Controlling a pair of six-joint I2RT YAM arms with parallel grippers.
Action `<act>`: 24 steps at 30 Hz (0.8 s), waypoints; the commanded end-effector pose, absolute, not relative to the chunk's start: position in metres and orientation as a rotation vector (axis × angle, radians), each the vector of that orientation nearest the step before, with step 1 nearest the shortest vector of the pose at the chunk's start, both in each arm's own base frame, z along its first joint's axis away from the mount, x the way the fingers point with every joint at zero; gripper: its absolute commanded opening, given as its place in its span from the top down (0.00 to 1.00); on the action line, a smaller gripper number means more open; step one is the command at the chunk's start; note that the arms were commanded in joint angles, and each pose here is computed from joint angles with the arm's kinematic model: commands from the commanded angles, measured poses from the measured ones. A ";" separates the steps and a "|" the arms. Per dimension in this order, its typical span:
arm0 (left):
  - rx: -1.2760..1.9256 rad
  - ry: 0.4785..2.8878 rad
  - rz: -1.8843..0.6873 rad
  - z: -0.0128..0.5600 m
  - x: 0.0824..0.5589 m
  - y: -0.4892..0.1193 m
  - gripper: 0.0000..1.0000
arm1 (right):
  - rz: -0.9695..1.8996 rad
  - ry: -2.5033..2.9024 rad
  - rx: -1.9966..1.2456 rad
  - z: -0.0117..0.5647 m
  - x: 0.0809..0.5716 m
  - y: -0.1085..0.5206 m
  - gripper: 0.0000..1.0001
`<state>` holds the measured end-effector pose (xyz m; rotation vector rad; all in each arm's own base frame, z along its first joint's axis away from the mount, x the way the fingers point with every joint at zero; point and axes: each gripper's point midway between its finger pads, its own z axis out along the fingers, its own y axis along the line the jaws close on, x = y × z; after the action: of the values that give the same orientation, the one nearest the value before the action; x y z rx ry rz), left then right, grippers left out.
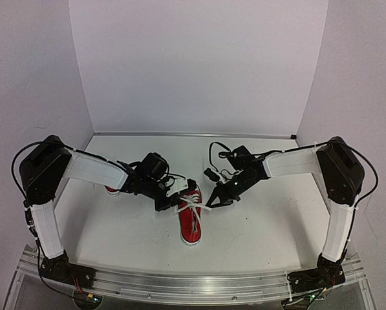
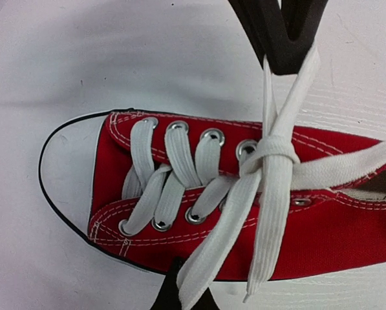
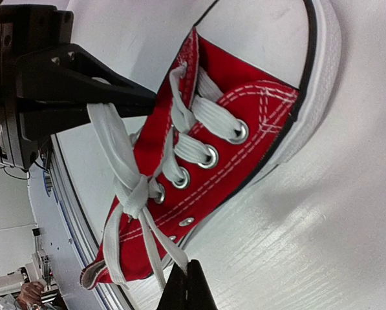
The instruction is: Tie the shoes
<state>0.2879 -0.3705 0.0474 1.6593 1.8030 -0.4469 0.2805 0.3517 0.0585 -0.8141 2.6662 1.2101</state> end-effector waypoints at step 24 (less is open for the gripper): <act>1.398 1.983 -0.243 0.060 0.311 -0.313 1.00 | 0.949 2.797 -0.575 0.031 0.283 0.281 1.00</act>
<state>0.2872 -0.3458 0.0503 1.5000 1.9171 -0.3550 0.2818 0.3179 0.0436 -0.6919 2.6892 1.1189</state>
